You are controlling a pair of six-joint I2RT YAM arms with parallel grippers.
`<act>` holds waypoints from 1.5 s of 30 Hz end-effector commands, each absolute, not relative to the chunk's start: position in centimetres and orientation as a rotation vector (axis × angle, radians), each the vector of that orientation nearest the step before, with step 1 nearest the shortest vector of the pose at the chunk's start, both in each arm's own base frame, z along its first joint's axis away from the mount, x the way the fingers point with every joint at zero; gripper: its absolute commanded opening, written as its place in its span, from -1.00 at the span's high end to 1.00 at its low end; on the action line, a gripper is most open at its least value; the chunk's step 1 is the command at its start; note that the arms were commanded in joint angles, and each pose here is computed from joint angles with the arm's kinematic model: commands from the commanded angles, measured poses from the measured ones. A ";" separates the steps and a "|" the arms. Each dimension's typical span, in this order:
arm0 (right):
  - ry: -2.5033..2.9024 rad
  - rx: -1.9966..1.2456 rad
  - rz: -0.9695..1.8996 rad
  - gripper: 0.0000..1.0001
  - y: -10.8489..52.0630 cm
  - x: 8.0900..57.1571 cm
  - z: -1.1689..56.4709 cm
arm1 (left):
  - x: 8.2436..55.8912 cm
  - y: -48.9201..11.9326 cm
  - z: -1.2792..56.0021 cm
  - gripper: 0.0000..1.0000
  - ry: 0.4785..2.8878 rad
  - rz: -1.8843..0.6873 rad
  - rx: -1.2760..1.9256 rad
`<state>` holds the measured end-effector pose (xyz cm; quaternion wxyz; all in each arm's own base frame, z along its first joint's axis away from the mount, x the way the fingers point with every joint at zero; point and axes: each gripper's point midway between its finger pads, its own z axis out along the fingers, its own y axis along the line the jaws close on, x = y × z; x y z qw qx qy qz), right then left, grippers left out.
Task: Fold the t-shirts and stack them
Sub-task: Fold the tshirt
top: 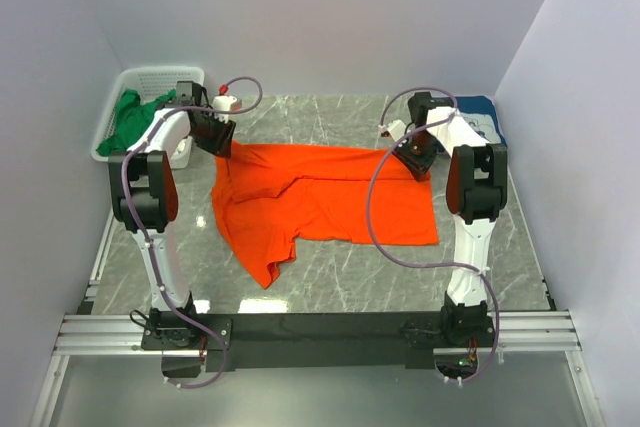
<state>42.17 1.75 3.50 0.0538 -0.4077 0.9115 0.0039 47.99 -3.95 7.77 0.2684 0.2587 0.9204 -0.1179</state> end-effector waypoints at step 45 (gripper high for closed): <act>2.698 -1.356 -0.049 1.00 1.4 40.3 5.8 | 45.2 -5.1 10.7 0.17 2.423 -0.385 0.782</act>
